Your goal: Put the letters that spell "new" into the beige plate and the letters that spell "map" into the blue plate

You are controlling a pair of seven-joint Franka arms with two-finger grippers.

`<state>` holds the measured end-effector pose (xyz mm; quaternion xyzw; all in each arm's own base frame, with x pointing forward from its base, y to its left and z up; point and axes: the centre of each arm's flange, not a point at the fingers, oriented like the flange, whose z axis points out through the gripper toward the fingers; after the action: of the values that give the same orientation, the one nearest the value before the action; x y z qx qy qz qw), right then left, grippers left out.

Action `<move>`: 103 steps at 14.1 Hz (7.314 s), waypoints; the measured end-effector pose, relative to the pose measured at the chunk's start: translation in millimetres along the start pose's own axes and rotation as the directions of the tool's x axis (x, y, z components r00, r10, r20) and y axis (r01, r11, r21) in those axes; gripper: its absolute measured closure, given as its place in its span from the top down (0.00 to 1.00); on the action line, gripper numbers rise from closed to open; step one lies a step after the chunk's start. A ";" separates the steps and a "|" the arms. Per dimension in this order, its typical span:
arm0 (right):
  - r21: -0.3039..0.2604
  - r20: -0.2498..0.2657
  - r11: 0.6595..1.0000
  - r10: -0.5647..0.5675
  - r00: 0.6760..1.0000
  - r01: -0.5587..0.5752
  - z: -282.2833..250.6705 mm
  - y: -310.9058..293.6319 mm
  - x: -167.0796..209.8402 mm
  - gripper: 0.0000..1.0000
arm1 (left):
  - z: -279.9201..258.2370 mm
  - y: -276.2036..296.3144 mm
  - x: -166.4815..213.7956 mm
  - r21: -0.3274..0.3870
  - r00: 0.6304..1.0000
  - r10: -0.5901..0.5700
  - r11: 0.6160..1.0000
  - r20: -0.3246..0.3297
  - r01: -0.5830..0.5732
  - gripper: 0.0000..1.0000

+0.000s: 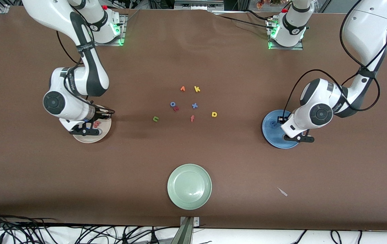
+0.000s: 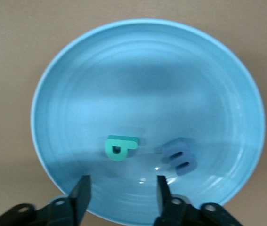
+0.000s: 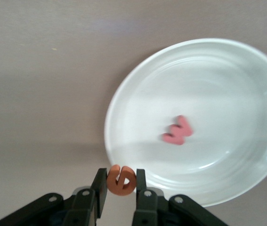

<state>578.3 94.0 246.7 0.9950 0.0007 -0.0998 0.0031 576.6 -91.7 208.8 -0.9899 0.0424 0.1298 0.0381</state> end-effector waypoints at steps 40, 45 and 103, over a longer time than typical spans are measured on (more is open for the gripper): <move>0.127 -0.105 0.905 0.420 0.902 -0.406 72.3 -237.5 -25.9 0.27 | -9.4 290.7 -10.9 0.021 0.993 -0.015 1.000 -0.120 0.018 0.28; 0.083 -0.044 0.916 0.396 0.917 -0.392 51.2 -231.9 -15.9 0.27 | -60.4 196.3 7.2 0.148 0.980 0.195 0.971 -0.038 -0.188 0.28; 0.022 -0.040 0.997 -0.069 0.997 0.070 -303.6 60.3 -62.8 1.00 | -363.3 -49.5 -108.7 -0.116 0.967 -0.091 0.991 -0.237 0.065 1.00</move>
<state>577.2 35.6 557.1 0.9961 0.0344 -0.0805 -0.0119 568.8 -65.8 590.2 -0.9998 0.0007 0.0091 -0.0154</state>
